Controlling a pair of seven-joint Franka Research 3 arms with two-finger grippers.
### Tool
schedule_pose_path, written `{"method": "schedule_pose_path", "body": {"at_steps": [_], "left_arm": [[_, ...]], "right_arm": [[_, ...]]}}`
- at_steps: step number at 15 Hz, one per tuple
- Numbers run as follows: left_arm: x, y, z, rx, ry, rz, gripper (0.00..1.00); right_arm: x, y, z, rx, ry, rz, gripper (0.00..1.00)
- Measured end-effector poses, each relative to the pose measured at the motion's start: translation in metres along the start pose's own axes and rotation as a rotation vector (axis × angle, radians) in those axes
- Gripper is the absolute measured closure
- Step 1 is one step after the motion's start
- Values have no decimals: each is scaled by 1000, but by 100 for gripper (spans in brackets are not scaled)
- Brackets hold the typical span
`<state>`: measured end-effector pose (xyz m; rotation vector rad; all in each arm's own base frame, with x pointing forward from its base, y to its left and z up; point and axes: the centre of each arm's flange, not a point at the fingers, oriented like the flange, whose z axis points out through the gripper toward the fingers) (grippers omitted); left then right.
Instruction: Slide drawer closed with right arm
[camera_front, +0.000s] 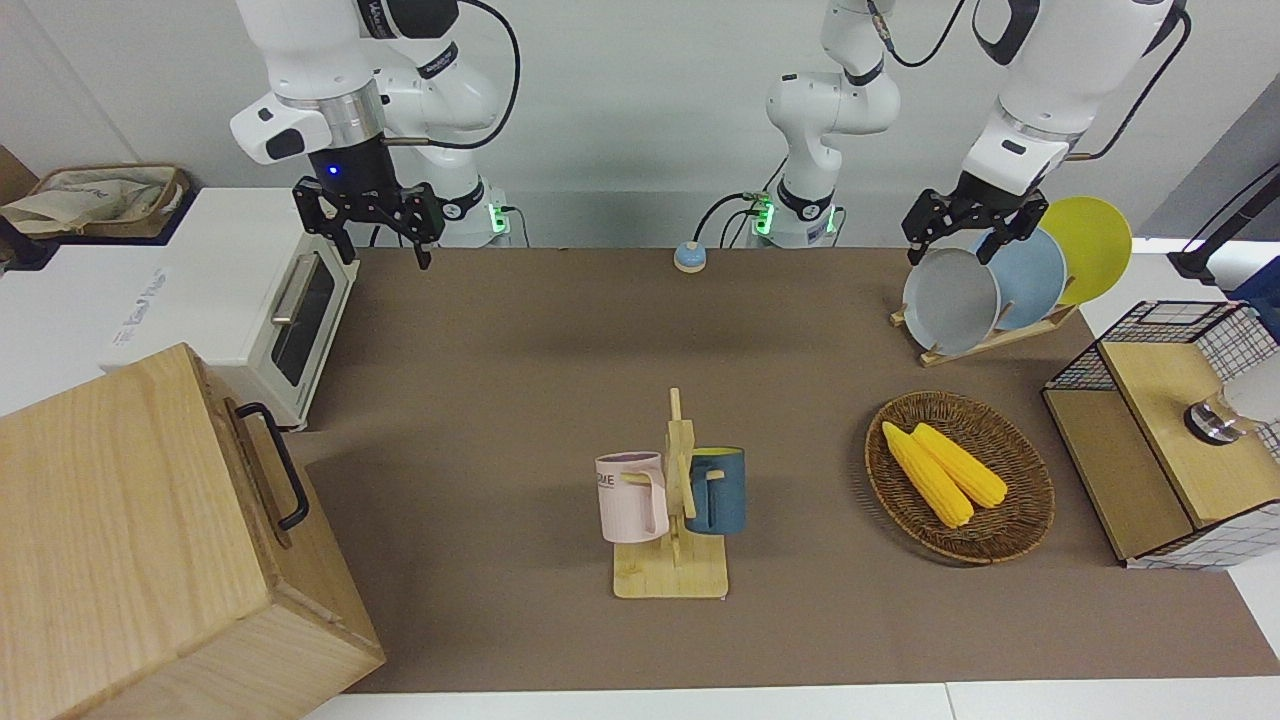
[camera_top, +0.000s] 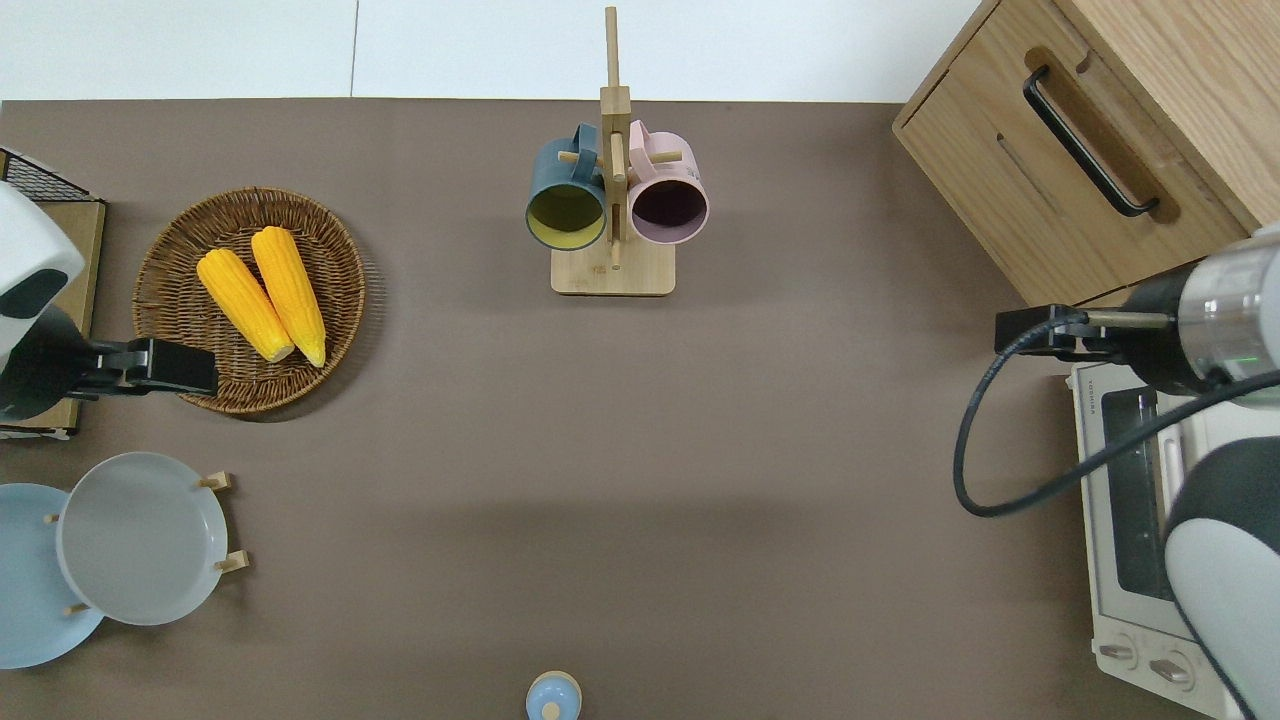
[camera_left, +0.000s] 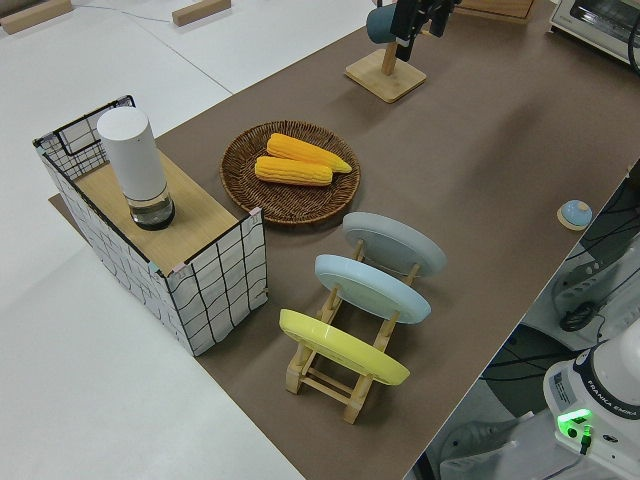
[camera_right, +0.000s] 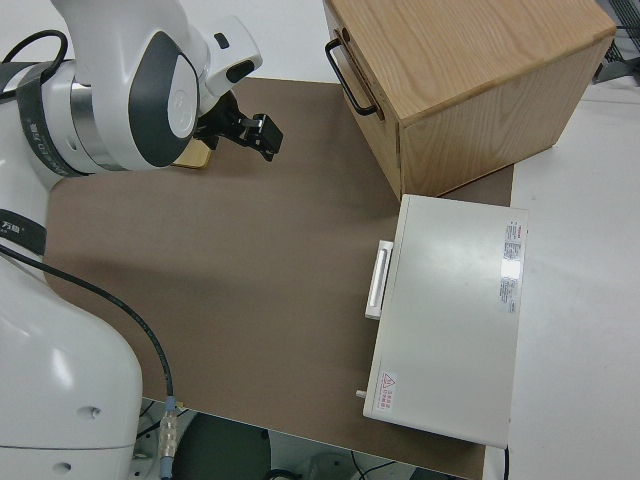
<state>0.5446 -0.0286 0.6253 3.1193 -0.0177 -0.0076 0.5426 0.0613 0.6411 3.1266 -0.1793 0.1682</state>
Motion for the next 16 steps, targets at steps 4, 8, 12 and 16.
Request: {"method": "schedule_pose_path", "body": {"at_steps": [4,8,12,16], "left_arm": [[0,0,0,0,0,0,1],[0,0,0,0,0,0,0],[0,0,0,0,0,0,0],[0,0,0,0,0,0,0]], "right_arm": [[-14,13,-14,-7,-28,-31,2],[-25,9,-13,-17,-71,-42,2],[-29,6,-11,-20,-95,-53,2],[-31,5,-10,-22,-108,-58,2]]}}
